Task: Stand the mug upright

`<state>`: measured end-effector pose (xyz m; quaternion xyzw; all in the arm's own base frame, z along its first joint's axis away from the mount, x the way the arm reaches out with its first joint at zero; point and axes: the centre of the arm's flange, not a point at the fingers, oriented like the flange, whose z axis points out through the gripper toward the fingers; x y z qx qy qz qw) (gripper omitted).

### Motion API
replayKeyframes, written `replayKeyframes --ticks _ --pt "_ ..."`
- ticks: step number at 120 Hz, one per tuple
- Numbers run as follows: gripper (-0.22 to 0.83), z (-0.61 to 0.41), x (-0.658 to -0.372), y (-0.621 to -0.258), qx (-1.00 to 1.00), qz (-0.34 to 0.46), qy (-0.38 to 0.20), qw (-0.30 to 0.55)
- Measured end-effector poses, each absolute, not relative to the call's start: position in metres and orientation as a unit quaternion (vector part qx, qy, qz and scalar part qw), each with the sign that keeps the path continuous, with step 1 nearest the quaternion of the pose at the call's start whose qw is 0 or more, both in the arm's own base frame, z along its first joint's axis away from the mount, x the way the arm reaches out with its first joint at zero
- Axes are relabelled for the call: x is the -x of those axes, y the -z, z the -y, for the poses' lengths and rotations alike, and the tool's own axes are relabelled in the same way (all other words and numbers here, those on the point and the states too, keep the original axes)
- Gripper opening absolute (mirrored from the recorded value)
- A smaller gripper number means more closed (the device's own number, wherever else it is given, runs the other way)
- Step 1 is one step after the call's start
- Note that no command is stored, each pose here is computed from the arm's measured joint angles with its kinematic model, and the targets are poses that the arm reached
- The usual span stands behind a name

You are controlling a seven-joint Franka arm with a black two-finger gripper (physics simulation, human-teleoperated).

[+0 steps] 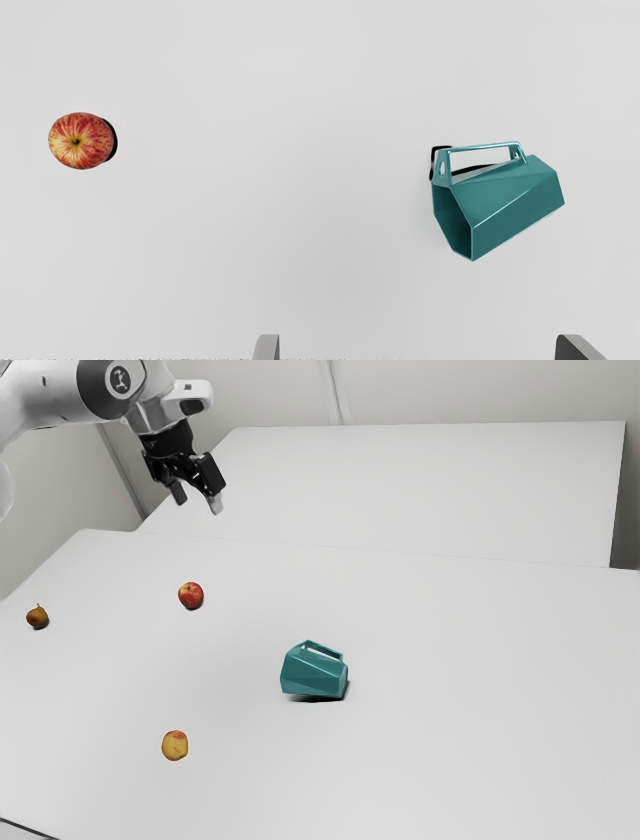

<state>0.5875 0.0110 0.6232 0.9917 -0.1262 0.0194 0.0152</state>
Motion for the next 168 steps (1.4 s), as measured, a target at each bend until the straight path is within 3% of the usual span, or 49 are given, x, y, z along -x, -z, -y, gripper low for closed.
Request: replayKeyframes --ticks 40,53,99,125,168 --pt "0.62 -0.011 -0.584 -0.624 -0.994 0.102 -0.016 0.016" --pt "0.62 -0.008 -0.576 -0.609 -0.995 0.096 0.001 0.025" --pt "0.62 -0.022 -0.559 -0.487 -0.971 0.031 0.057 0.232" --pt "0.62 -0.017 -0.551 -0.423 -0.96 0.015 0.062 0.274" --pt "0.62 -0.018 -0.55 -0.342 -0.941 -0.051 0.015 0.334"
